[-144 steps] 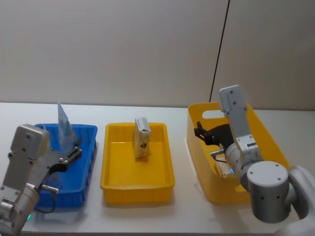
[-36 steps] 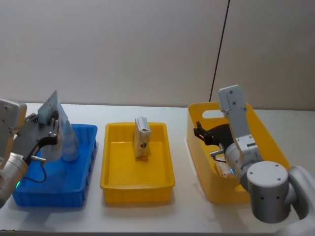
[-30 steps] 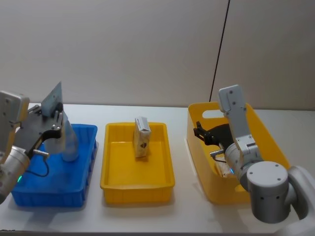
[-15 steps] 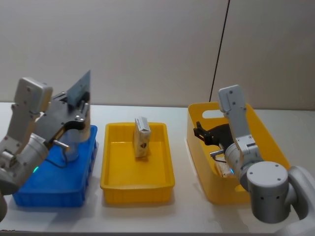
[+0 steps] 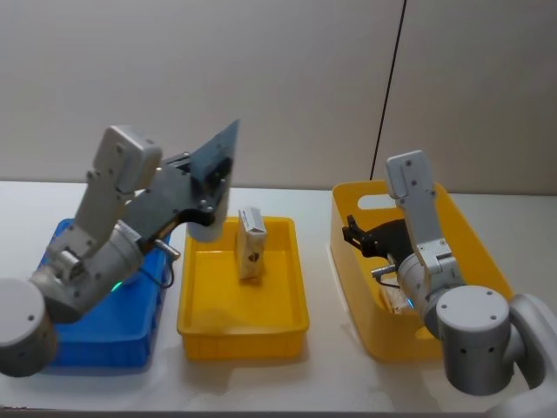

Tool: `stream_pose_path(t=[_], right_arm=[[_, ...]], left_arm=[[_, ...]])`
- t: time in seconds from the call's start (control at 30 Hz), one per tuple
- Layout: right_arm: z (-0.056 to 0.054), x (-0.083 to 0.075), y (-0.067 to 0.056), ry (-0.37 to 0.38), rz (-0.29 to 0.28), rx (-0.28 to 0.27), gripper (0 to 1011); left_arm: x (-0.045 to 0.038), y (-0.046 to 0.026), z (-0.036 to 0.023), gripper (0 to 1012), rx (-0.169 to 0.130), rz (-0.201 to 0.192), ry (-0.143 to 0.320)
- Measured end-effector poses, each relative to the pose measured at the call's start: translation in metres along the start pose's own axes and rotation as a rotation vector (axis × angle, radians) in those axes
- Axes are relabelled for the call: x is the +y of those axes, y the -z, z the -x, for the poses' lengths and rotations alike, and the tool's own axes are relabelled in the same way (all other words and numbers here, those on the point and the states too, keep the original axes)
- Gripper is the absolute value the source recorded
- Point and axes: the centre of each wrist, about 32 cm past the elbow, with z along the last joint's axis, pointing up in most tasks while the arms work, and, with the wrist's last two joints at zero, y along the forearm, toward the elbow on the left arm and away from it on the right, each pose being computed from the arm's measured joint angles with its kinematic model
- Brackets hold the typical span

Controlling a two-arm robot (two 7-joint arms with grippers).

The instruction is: Bimanual collaborative sorting of washing and personal care products

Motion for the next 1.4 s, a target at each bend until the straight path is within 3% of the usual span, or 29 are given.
stream_pose_path(t=[0.27, 0.47, 1.0, 1.4], right_arm=[[0.0, 0.0, 0.0, 0.0, 0.0, 0.0, 1004], [-0.001, -0.001, 0.0, -0.01, 0.0, -0.001, 1004], [-0.009, -0.013, 0.002, -0.15, -0.023, -0.018, 1004], [-0.019, -0.027, 0.007, -0.307, -0.086, -0.078, 1004]], left_arm=[[-0.0191, -0.0035, 0.0073, 193, 0.005, 0.042, 0.089], [-0.0272, -0.0051, 0.0108, 193, 0.008, 0.06, 0.126], [-0.0363, -0.0076, 0.0145, 193, 0.008, 0.081, 0.167], [-0.0387, -0.0083, 0.0155, 193, 0.008, 0.086, 0.178]])
